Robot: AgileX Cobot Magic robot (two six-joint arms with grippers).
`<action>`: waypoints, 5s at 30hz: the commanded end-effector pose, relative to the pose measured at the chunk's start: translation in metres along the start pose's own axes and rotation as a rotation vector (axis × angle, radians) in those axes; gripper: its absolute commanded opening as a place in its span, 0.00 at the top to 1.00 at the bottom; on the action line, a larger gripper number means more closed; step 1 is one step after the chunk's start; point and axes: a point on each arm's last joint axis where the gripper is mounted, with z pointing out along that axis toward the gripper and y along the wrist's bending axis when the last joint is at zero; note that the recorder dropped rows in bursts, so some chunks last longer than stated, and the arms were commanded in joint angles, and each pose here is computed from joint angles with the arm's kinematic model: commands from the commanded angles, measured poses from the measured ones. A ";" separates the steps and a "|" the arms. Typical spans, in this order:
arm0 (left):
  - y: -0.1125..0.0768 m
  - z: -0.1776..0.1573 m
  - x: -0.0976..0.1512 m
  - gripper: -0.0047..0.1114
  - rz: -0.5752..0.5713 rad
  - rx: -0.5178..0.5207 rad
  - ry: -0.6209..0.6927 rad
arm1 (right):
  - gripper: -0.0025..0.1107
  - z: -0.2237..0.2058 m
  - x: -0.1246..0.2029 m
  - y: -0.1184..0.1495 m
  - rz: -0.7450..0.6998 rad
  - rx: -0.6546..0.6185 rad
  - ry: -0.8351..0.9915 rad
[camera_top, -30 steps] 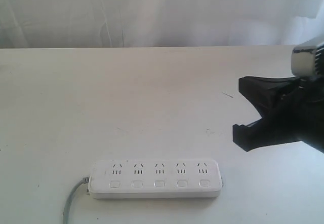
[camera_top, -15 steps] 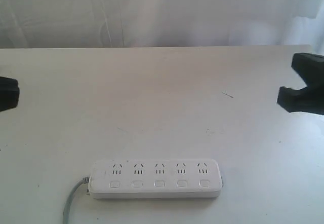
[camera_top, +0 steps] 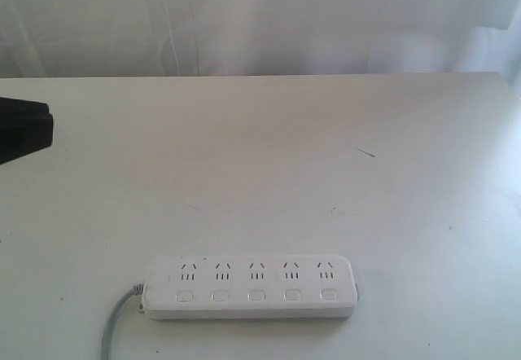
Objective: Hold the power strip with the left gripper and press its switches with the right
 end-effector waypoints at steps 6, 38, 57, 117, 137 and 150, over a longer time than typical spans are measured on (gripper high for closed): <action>-0.004 -0.001 0.004 0.96 -0.013 0.041 0.026 | 0.98 -0.027 -0.007 -0.003 0.001 -0.028 -0.105; -0.008 -0.001 0.007 0.96 0.001 0.085 0.064 | 0.98 -0.044 0.129 -0.025 -0.124 0.195 0.217; -0.018 0.011 0.045 0.96 -0.016 0.127 0.177 | 0.98 -0.044 0.137 -0.002 -0.078 -0.062 0.289; 0.001 -0.031 0.204 0.96 -0.450 -0.897 0.122 | 0.98 -0.043 0.131 -0.018 -0.102 0.116 0.239; -0.003 -0.022 0.198 0.96 -0.434 -0.781 0.082 | 0.98 -0.043 0.131 -0.018 -0.102 0.113 0.240; -0.012 -0.020 0.211 0.96 -0.520 -0.726 0.227 | 0.98 -0.043 0.131 -0.018 -0.102 0.113 0.240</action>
